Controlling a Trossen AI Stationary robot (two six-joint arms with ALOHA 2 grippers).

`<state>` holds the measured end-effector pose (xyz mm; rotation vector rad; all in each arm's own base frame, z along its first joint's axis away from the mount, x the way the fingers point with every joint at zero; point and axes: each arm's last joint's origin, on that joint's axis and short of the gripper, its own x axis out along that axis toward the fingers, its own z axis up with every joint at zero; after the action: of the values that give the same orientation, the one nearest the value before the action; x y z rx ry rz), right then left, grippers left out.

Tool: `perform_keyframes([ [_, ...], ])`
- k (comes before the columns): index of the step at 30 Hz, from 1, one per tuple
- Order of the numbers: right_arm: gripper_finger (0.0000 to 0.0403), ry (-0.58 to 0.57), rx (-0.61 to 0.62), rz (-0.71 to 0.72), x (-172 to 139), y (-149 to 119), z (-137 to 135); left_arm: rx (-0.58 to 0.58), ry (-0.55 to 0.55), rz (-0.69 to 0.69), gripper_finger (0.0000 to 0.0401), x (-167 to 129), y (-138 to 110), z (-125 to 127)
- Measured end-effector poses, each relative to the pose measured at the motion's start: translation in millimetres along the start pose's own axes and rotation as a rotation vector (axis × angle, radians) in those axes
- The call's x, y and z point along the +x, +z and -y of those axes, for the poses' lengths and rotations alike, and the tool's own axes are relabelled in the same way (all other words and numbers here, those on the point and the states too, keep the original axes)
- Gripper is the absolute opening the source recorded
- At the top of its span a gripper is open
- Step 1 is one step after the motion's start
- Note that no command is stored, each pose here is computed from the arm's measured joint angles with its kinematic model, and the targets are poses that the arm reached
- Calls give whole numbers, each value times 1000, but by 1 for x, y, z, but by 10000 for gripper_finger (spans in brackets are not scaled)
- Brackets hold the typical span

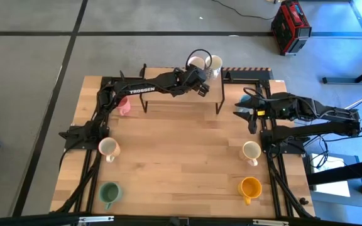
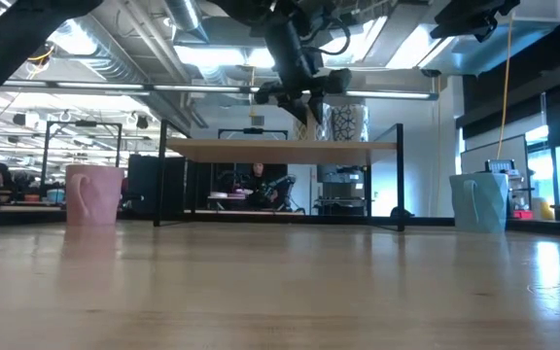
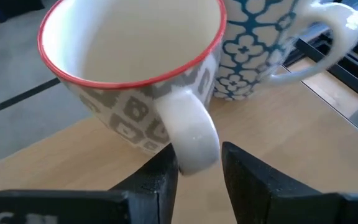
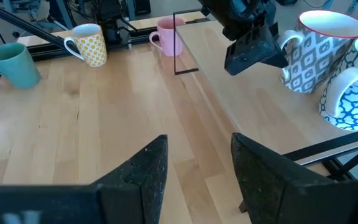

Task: Place coffee mugs
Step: Put the gray patterned mug on the shelf, then put the orange patterned mug on the shelf

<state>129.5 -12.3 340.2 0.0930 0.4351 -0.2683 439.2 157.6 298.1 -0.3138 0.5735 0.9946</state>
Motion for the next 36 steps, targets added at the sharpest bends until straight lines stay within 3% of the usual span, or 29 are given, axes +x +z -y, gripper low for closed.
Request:
perform_keyframes([
  [23,168,1,1,3,0,0,0,78,-45,32,118,-34,22,9],
  [31,168,10,2,10,0,1,0,109,-118,72,118,-82,33,8],
  [36,168,29,3,12,0,1,-1,225,-216,71,118,-126,30,11],
])
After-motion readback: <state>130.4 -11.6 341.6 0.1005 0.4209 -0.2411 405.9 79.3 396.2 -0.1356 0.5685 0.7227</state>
